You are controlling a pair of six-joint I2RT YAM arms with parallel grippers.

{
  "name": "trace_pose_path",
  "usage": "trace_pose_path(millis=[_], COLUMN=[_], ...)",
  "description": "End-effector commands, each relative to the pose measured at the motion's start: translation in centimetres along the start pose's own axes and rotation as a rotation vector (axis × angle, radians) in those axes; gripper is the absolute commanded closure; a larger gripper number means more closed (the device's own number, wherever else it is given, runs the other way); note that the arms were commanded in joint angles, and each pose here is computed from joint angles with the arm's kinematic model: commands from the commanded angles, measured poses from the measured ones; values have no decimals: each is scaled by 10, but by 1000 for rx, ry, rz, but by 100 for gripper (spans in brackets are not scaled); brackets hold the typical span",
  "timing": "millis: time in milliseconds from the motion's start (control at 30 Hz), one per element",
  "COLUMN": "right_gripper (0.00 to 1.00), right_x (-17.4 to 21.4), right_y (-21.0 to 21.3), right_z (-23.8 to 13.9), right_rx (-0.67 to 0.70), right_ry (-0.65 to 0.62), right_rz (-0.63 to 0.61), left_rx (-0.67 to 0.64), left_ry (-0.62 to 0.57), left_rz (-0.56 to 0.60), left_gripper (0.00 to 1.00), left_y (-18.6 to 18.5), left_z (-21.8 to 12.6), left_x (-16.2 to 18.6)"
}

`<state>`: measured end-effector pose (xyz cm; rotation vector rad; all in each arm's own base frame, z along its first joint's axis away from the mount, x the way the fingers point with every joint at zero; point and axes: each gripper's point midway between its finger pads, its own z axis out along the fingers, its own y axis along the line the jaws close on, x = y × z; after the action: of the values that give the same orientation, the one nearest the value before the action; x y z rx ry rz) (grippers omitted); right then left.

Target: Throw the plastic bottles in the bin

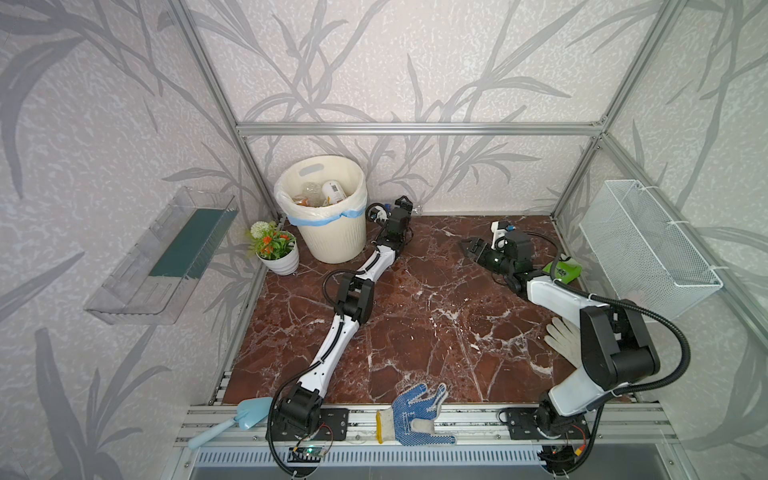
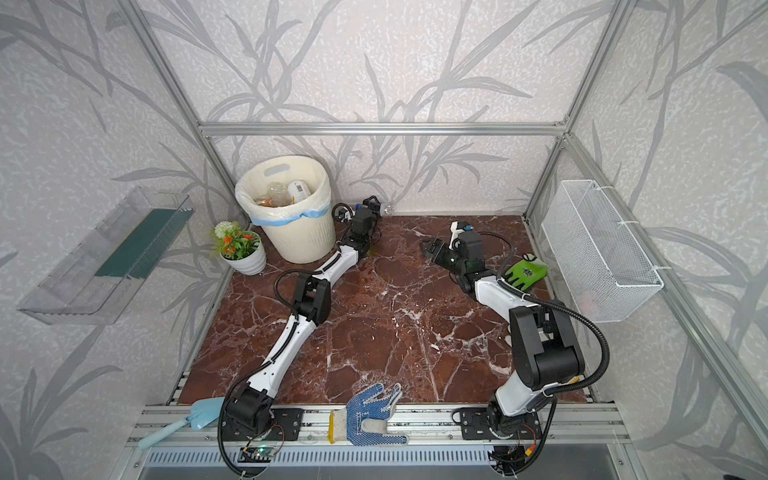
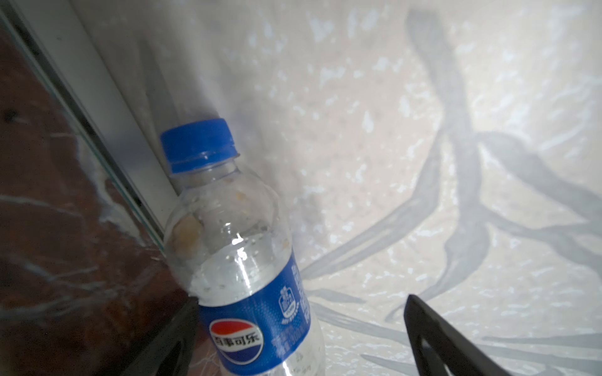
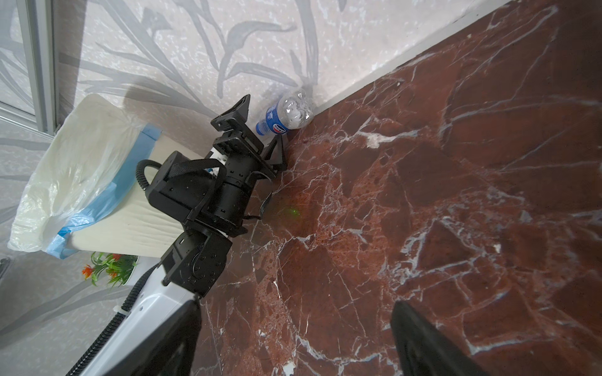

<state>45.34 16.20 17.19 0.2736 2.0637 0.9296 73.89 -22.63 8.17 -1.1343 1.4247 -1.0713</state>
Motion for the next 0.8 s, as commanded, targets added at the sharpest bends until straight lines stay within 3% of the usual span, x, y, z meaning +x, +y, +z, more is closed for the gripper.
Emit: trace_pose_path(millis=[0,167,267,400,767], right_gripper=[9,9,9,9,11], right_x=[4,16,22,27,36], right_y=[5,2,-3,-7,-26], right_z=[4,6,7,11,30], right_rx=[-41,-65,-62,-71,-92], right_ry=[-7,-3,-4,9,12], right_rz=[16,53,63,72,133], left_rx=[-184,-271,-266,-234,-186], left_ry=[-31,5,-41,-50,52], left_rz=[-31,-113,-58,-108,19], left_gripper=[3,8,7,8,9], left_y=[65,72,63,75,74], left_z=[6,2,1,8,11], left_x=[-30,-37,-46,-52,-31])
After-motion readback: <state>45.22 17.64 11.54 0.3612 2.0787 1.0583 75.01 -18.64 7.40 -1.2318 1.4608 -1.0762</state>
